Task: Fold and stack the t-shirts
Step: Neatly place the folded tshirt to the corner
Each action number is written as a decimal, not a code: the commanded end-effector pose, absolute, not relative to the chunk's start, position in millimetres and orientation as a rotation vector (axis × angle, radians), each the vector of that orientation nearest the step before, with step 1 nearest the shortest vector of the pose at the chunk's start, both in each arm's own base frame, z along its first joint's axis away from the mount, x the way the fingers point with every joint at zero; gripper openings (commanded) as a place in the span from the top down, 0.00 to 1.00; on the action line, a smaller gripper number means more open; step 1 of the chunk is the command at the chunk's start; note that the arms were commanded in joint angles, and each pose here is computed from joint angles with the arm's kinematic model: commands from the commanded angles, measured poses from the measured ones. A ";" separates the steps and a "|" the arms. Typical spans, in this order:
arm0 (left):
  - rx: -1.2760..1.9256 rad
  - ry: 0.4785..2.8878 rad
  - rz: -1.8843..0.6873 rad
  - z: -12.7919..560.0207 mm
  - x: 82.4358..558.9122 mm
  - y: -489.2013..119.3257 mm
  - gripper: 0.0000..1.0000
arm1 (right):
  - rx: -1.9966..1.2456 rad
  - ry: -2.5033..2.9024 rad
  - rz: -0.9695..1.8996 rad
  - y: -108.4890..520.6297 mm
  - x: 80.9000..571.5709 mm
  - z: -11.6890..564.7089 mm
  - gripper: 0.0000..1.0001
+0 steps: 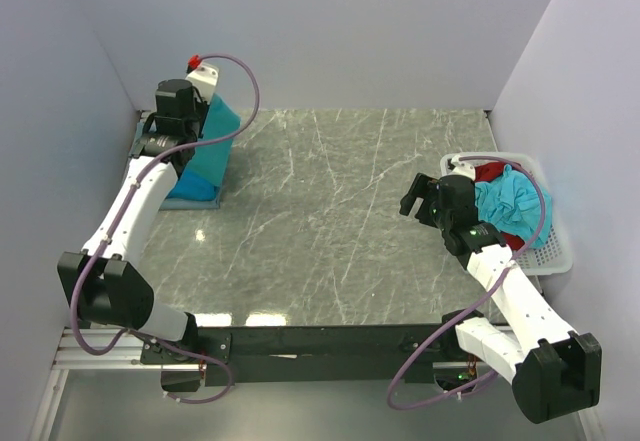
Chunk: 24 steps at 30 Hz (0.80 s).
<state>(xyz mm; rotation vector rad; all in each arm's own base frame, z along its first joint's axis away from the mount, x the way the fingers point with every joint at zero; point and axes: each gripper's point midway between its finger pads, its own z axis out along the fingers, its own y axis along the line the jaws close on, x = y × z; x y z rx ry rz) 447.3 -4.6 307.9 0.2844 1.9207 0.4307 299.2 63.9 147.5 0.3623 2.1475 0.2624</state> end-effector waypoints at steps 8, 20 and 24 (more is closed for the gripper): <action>0.171 1.931 0.494 290.9 460.9 31.9 1.00 | 0.367 2.122 0.257 62.1 303.6 150.3 0.08; 0.105 1.993 0.548 256.5 476.1 70.0 1.00 | 0.359 2.130 0.256 62.5 301.8 150.6 0.08; 0.081 2.003 0.549 246.8 481.4 83.1 1.00 | 0.364 2.130 0.250 61.5 301.8 150.3 0.08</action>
